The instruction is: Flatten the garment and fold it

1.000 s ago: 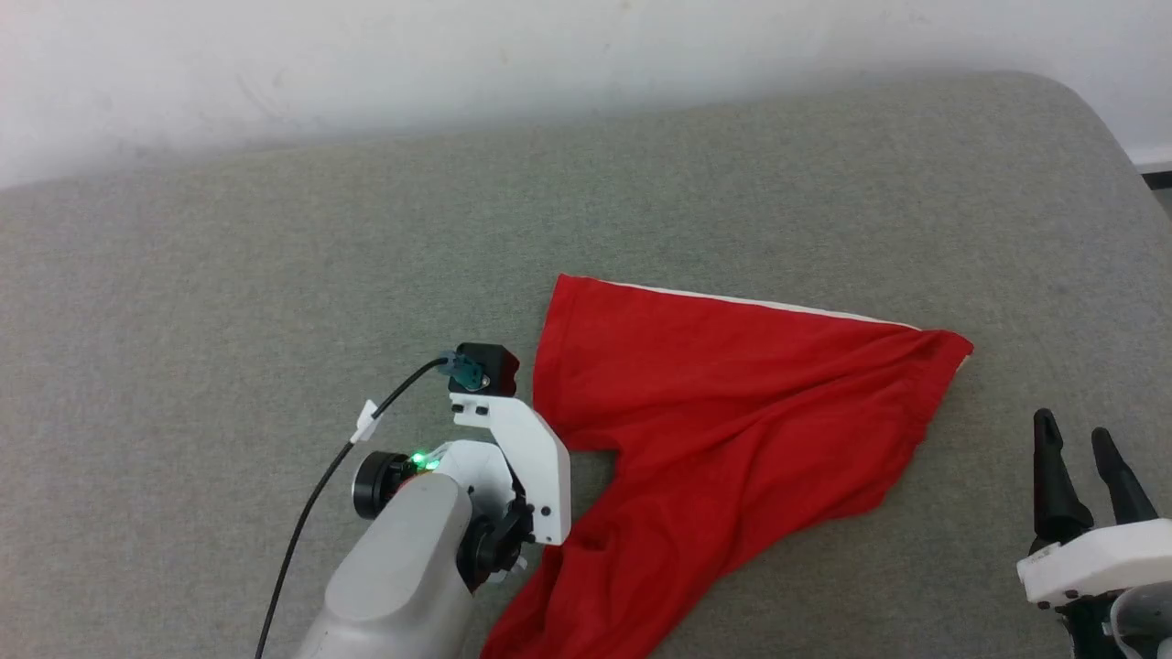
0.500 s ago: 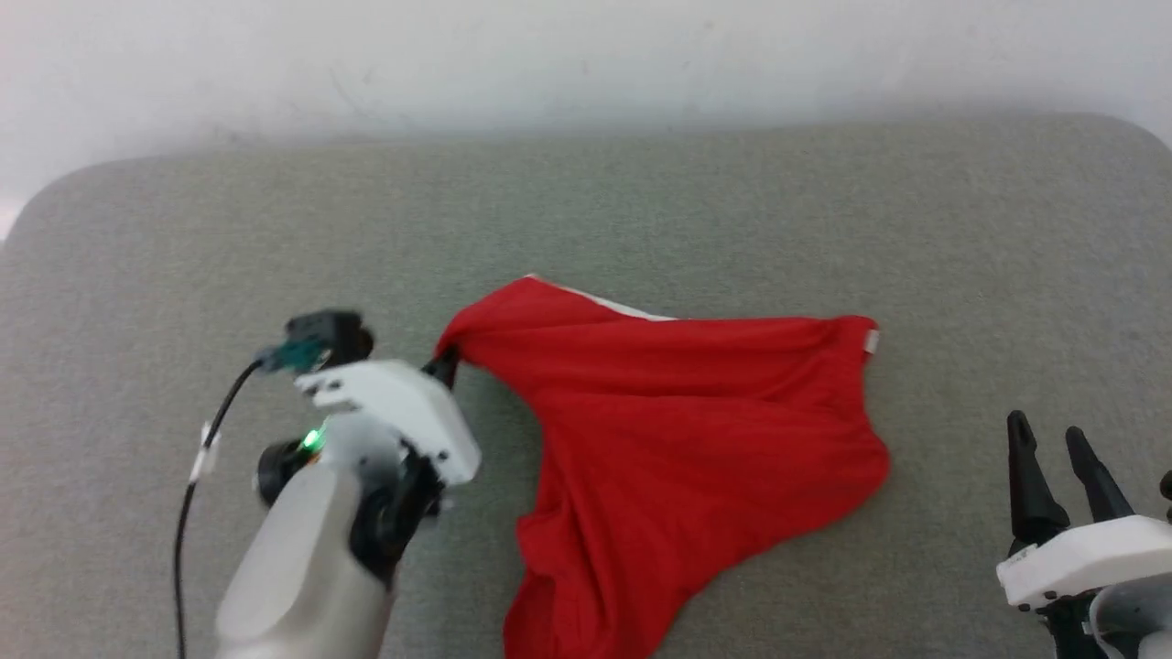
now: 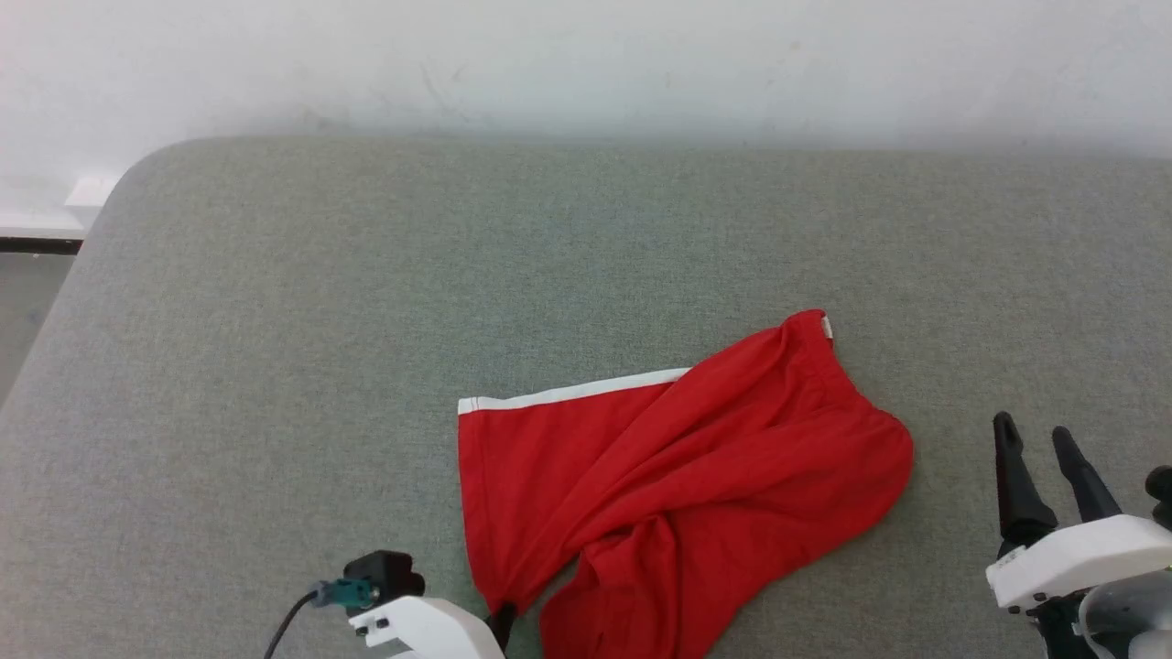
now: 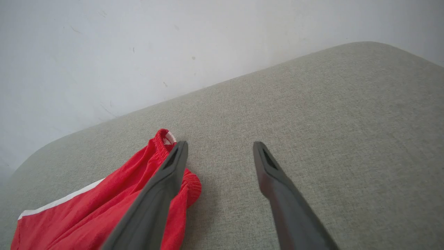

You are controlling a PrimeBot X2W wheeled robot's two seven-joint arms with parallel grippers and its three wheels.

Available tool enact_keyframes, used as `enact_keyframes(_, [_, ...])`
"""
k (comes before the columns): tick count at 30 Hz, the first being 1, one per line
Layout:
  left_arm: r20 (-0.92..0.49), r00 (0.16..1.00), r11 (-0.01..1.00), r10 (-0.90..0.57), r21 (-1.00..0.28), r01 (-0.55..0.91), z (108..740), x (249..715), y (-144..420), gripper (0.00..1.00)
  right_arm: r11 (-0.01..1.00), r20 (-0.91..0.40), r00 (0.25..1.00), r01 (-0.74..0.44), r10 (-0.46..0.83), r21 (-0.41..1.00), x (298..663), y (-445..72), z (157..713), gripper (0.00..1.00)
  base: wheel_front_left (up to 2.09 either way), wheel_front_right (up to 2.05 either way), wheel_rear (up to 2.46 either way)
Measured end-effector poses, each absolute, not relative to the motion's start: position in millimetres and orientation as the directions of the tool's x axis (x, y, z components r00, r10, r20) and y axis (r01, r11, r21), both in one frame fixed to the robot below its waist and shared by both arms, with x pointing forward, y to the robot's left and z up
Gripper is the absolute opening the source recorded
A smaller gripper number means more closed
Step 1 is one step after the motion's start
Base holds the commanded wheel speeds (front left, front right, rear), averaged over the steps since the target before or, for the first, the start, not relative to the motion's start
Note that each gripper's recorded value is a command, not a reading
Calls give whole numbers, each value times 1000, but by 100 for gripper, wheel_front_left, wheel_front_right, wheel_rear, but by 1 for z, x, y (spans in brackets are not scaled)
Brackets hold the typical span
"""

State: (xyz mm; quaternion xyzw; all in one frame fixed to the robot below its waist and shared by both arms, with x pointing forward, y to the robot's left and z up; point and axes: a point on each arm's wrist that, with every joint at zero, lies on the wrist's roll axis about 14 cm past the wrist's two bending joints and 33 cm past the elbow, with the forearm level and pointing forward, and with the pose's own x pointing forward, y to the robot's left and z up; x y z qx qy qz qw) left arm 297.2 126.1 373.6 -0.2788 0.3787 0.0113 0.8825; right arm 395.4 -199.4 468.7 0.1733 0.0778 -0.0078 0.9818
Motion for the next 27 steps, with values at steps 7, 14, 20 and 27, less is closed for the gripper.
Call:
enact_keyframes(7, [-560, 827, 848, -44, -458, -265, 416, 327, 173, 100, 940, -169, 985, 42, 17, 340, 393, -198, 464, 100, 0, 0, 0])
enact_keyframes(14, [-451, 891, 962, -48, -261, -80, 478, 394, 187, 100, 944, -189, 982, 56, 7, 325, 398, -202, 460, 100, 0, 0, 0])
enact_keyframes(20, [-613, 783, 990, -109, -138, 30, 451, 422, 169, 100, 948, -175, 984, 49, 7, 313, 405, -203, 466, 100, 0, 0, 0])
enact_keyframes(27, [-747, 660, 997, -80, -72, 39, 405, 430, 168, 100, 948, -213, 977, 95, -30, 304, 401, -216, 454, 100, 0, 0, 0])
